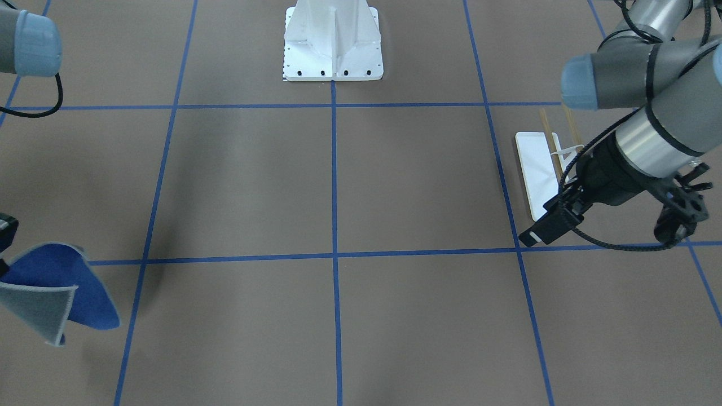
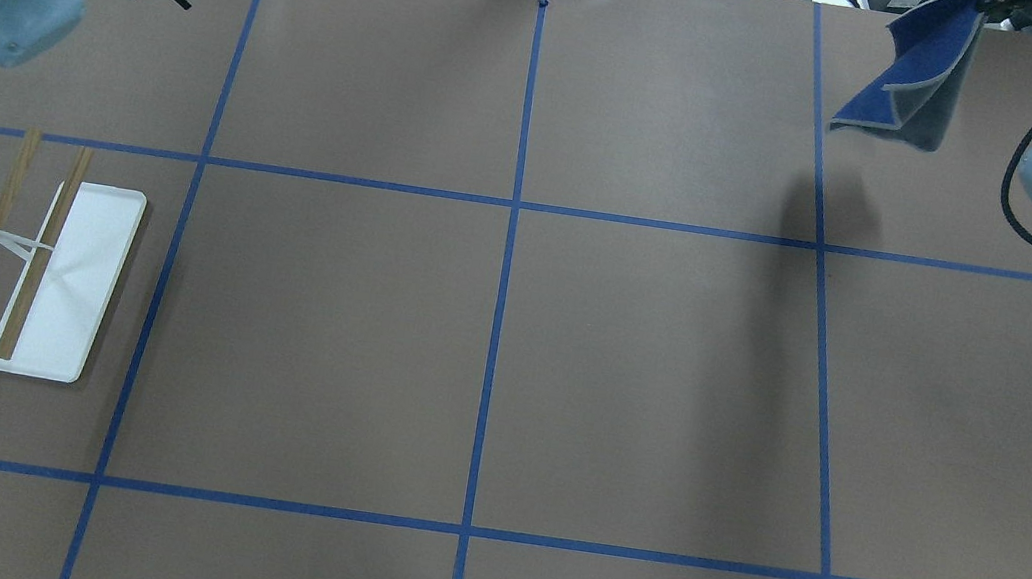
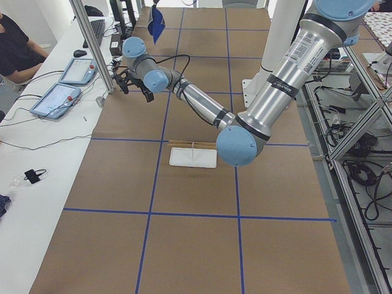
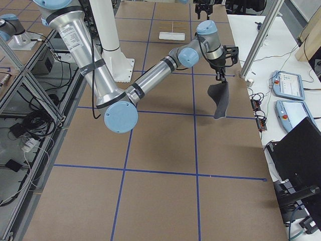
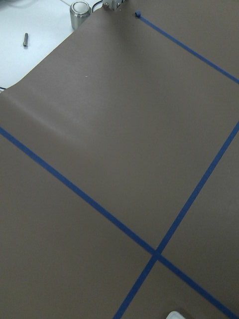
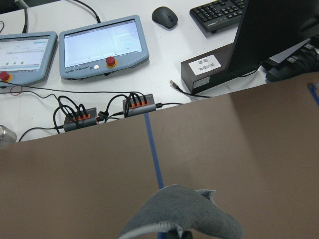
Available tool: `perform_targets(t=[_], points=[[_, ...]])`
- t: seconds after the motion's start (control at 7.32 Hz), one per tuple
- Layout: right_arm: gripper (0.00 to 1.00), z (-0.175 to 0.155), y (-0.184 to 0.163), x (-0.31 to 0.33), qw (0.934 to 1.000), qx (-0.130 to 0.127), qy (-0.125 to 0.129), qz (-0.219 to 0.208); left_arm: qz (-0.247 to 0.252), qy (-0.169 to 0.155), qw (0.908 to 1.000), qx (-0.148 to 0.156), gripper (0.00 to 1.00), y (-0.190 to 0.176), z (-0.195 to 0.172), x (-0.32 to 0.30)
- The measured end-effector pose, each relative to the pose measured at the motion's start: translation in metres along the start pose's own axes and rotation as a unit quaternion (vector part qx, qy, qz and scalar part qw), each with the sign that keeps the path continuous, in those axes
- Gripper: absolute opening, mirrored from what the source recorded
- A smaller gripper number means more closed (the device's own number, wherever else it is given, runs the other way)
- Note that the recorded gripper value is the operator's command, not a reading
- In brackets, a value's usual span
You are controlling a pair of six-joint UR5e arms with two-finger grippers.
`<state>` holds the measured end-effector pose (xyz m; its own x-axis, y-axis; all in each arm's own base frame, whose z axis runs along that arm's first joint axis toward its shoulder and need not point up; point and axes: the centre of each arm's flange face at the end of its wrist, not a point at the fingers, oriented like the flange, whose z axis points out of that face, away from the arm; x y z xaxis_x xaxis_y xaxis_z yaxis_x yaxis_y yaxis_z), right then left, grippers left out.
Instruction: Hang towel on rack
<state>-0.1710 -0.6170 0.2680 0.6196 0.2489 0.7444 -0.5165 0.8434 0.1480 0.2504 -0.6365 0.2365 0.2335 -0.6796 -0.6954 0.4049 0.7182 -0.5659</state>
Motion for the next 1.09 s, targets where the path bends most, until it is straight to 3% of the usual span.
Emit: perform_targets(t=[0.41, 1.09], points=[[0.00, -0.028, 0.056, -0.086, 0.9977, -0.028, -0.031, 0.054, -0.092, 0.009, 0.9956, -0.014, 0.97, 0.076, 0.025, 0.046], [0.00, -0.053, 0.112, -0.175, 0.9958, -0.006, -0.070, 0.059, -0.215, 0.005, 0.9746, -0.064, 0.94, 0.182, 0.041, 0.093]])
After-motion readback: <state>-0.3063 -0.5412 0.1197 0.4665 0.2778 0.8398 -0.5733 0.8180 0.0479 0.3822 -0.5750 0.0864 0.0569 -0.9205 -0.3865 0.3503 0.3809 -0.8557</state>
